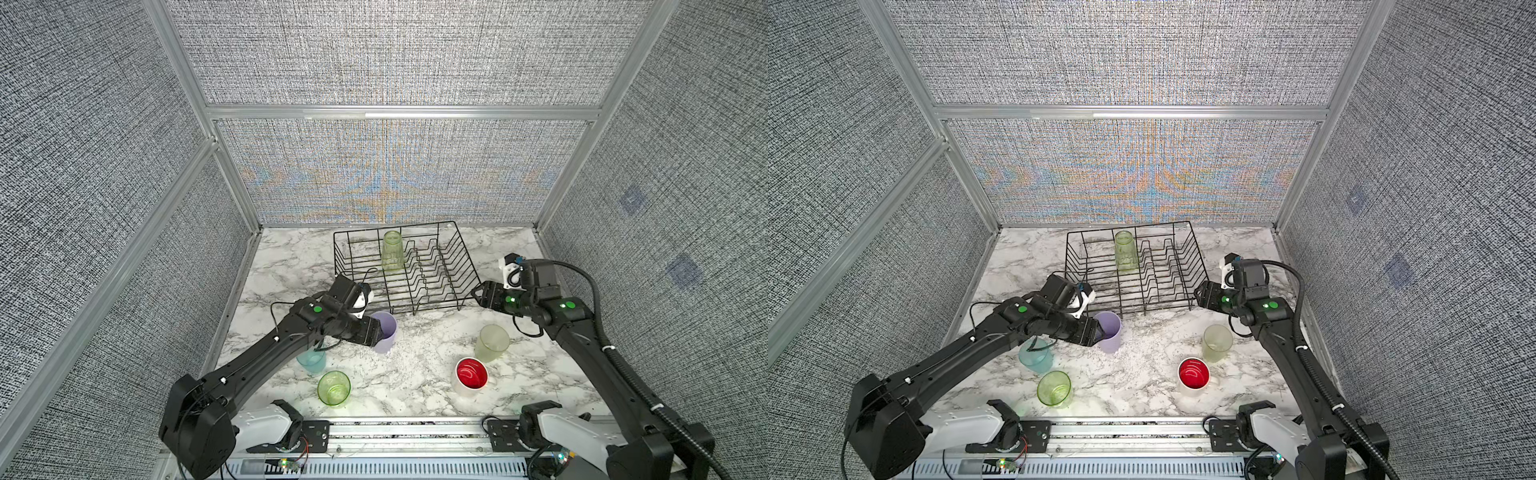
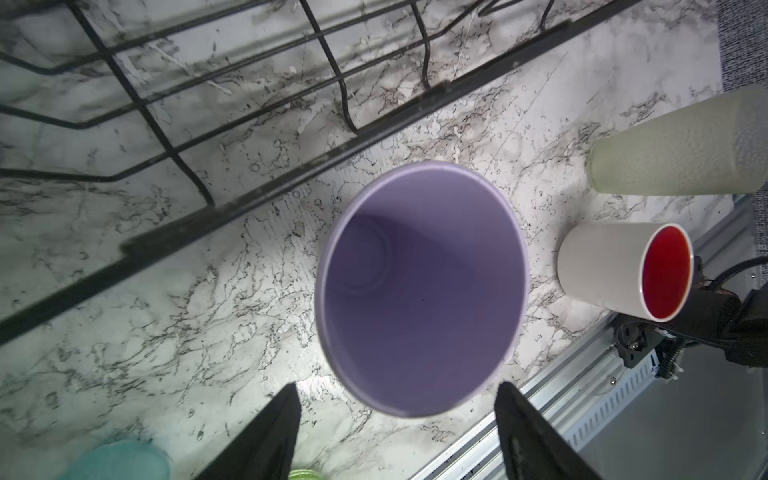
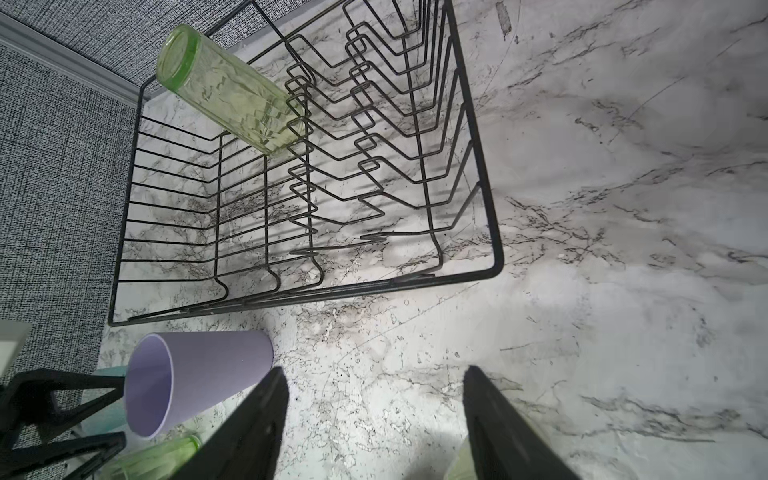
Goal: Load the cups into the dish rack
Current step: 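Move the left gripper down onto the purple cup and grasp it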
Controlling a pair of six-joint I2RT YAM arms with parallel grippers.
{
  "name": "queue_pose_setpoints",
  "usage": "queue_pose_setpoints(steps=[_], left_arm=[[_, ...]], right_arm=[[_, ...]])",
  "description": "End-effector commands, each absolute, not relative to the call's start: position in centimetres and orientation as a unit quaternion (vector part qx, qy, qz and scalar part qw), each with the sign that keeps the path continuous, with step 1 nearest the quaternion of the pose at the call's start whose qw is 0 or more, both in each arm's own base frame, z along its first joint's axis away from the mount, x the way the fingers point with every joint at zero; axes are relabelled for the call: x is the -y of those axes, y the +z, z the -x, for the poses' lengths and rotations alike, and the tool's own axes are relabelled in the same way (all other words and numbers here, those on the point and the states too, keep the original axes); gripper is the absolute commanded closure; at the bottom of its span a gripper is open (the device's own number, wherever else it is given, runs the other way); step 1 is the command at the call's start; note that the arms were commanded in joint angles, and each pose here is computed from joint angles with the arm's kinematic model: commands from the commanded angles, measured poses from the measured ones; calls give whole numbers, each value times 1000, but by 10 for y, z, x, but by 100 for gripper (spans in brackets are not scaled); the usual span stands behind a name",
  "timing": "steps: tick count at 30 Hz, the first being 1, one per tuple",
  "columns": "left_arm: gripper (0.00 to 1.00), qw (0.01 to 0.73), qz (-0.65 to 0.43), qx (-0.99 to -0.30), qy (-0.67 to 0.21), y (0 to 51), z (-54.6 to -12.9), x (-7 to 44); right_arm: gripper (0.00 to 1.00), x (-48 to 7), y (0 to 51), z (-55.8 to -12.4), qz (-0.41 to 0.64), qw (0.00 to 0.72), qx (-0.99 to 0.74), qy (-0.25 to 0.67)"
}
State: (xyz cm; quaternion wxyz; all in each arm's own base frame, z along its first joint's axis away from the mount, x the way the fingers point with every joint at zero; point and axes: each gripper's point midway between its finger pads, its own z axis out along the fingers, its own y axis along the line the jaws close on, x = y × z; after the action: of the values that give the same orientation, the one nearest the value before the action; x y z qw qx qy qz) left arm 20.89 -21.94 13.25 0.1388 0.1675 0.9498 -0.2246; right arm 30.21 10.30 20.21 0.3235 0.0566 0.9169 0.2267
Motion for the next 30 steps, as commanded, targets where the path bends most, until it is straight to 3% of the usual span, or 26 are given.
queue_pose_setpoints(steps=[1, 10, 24, 30], left_arm=[[28, 156, -124, -961, -191, 123, -226, 214], [40, 170, -90, -966, -171, 110, -234, 211], [84, 129, -81, -971, -186, 89, -215, 222], [92, 123, -107, -964, -212, 95, -209, 242]], right_arm=[[33, -106, 205, -301, -58, 324, -915, 235], [33, -102, 207, -292, -56, 325, -917, 225], [33, -99, 220, -271, -61, 323, -916, 231], [33, -88, 214, -251, -62, 324, -921, 206]])
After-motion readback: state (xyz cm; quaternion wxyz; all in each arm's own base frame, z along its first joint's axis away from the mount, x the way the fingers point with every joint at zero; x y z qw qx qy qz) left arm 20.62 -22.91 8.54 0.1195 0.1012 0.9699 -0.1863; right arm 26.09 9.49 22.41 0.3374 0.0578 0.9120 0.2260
